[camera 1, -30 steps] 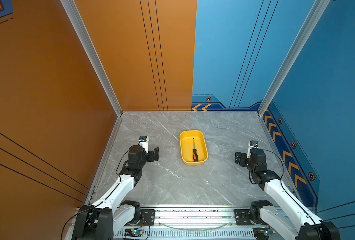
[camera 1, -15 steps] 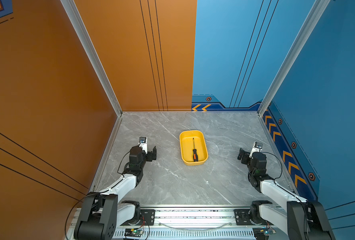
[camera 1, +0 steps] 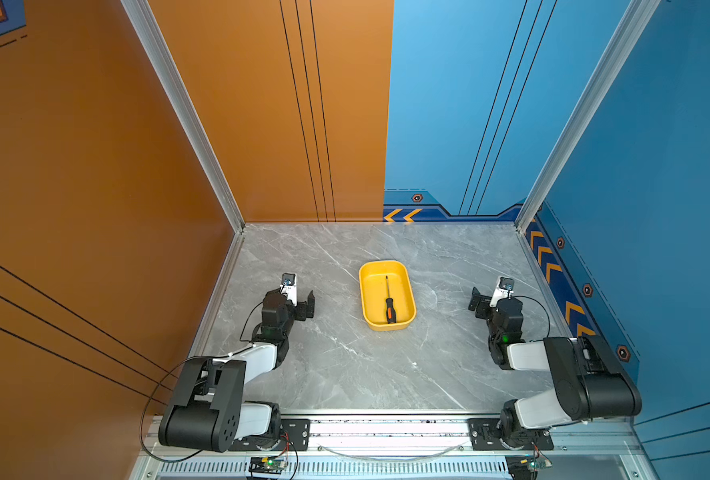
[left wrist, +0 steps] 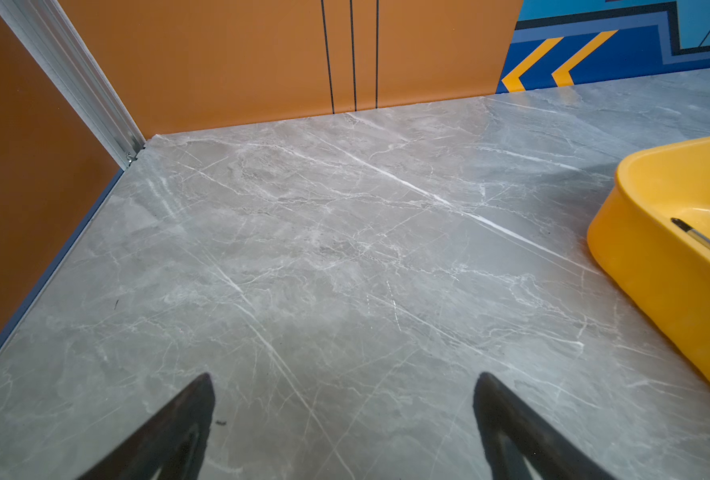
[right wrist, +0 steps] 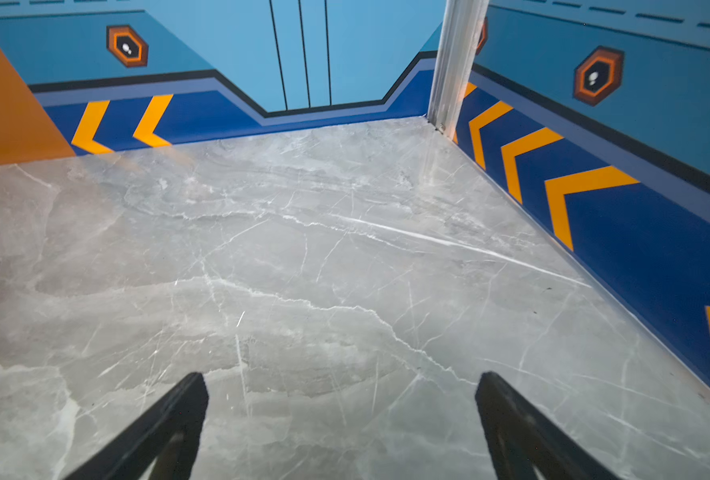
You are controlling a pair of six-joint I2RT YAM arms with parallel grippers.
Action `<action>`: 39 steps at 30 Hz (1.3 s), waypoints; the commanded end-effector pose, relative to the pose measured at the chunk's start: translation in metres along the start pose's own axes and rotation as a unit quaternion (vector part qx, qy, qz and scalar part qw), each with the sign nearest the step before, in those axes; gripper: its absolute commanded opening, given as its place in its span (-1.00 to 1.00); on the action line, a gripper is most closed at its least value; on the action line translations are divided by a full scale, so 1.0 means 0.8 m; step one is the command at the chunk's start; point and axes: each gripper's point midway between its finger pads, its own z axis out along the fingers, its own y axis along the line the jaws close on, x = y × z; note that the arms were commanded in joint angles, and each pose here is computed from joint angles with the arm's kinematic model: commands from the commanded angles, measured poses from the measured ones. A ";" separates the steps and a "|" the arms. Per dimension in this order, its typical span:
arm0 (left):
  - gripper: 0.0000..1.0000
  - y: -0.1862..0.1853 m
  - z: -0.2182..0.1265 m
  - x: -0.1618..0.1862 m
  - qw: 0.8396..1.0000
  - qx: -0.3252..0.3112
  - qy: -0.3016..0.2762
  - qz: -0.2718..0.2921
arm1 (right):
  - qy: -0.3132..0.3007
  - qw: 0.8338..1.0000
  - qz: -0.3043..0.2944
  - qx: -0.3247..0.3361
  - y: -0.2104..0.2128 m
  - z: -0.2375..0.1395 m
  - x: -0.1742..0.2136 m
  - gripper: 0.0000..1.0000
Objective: Put the screwdriver in the bin
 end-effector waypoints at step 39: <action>0.96 0.037 0.037 0.016 0.999 -0.032 -0.002 -0.036 | -0.003 1.000 -0.013 0.007 0.005 0.019 -0.018 0.99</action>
